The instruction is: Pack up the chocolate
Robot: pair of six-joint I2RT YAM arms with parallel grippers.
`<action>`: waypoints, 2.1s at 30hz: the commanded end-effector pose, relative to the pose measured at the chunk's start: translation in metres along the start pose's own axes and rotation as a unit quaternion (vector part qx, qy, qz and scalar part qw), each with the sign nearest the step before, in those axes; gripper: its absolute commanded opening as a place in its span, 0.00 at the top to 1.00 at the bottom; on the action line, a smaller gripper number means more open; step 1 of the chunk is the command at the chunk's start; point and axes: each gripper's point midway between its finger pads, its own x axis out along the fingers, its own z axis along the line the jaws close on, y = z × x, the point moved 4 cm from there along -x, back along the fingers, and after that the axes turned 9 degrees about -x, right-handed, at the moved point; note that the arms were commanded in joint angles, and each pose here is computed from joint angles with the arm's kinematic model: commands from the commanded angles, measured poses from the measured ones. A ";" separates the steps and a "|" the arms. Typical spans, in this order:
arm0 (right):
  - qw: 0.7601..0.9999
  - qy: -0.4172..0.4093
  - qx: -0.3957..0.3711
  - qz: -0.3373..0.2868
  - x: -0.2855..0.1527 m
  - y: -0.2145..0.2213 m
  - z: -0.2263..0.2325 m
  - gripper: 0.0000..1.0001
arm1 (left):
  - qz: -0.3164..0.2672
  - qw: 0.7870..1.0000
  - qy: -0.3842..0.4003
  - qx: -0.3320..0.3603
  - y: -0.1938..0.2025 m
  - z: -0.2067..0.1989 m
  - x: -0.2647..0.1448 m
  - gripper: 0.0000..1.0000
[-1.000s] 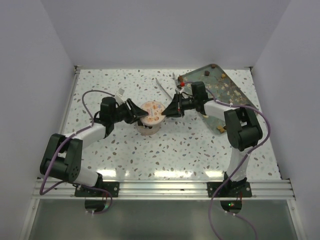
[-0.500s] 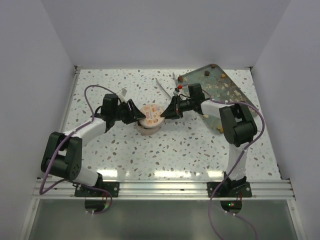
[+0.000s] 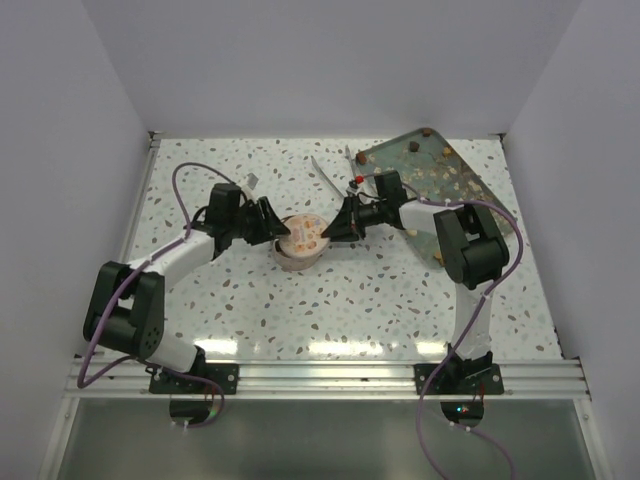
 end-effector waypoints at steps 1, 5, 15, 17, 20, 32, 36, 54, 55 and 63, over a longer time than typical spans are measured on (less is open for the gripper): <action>0.998 0.054 0.021 -0.007 0.011 0.002 -0.025 0.81 | -0.037 0.997 0.045 0.046 -0.023 -0.036 -0.011 0.50; 0.998 0.055 0.022 -0.006 0.012 0.002 -0.027 0.81 | -0.054 0.996 0.039 0.061 -0.031 -0.041 -0.018 0.47; 0.997 0.070 0.029 0.002 0.014 0.005 -0.038 0.79 | -0.065 0.994 -0.061 0.068 -0.028 -0.006 -0.020 0.19; 0.997 0.073 0.028 0.002 0.014 0.005 -0.039 0.78 | -0.053 0.996 -0.047 0.063 -0.019 -0.003 -0.017 0.17; 0.996 0.079 0.030 0.007 0.016 0.007 -0.042 0.78 | -0.048 0.997 -0.021 0.057 -0.014 -0.005 -0.011 0.16; 0.994 0.101 0.031 0.020 0.019 0.010 -0.054 0.76 | -0.047 0.998 0.027 0.040 -0.011 -0.006 0.007 0.12; 0.994 0.105 0.029 0.024 0.020 0.011 -0.055 0.75 | -0.039 0.998 0.032 0.037 -0.009 -0.005 0.011 0.12; 0.995 0.096 0.036 -0.010 0.022 -0.009 -0.037 0.76 | -0.026 0.999 0.014 0.038 0.000 0.003 0.006 0.14; 0.995 0.095 0.034 -0.012 0.022 -0.011 -0.036 0.76 | -0.025 0.999 0.013 0.038 0.001 0.003 0.006 0.14; 0.994 0.104 0.037 -0.019 0.024 -0.017 -0.039 0.76 | -0.024 0.999 0.014 0.039 0.002 0.004 0.005 0.15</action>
